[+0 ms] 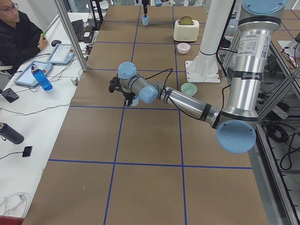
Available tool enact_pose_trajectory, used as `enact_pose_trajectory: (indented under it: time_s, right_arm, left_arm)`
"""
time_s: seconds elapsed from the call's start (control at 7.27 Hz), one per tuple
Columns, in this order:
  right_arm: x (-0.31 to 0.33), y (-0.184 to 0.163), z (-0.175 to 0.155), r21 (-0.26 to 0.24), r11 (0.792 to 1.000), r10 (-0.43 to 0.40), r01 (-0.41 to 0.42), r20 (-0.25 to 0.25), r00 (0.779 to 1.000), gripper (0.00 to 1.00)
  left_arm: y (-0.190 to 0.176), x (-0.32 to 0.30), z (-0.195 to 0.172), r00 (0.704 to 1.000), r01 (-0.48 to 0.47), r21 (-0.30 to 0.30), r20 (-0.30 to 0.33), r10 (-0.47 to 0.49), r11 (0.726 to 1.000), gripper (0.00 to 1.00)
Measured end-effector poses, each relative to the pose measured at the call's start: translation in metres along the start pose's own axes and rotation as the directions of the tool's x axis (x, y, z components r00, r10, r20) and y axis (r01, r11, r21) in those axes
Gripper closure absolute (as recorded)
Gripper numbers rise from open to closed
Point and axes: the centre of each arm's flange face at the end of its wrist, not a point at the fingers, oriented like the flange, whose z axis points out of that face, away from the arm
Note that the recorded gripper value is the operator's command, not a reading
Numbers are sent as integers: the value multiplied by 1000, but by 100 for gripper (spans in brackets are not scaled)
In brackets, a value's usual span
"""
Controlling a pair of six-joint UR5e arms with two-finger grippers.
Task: Stack blue cups with both arms
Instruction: 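Grasp the light-blue cup near the left arm with the left gripper, then carry the cup to center with left gripper while right gripper grasps other cup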
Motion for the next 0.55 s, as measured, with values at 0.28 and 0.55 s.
enact_pose_trajectory:
  time_s: [0.28,0.55]
  right_arm:
    - [0,0,2,-5,1000,-1,1,-1,1000,20]
    - [0,1,3,-6,1000,1,-1,-1,1000,100]
  left_arm:
    - [-12,39,10,999,37,-6,-25,-38,999,100]
    - [-21,71,17,997,64,-11,-48,-65,998,100]
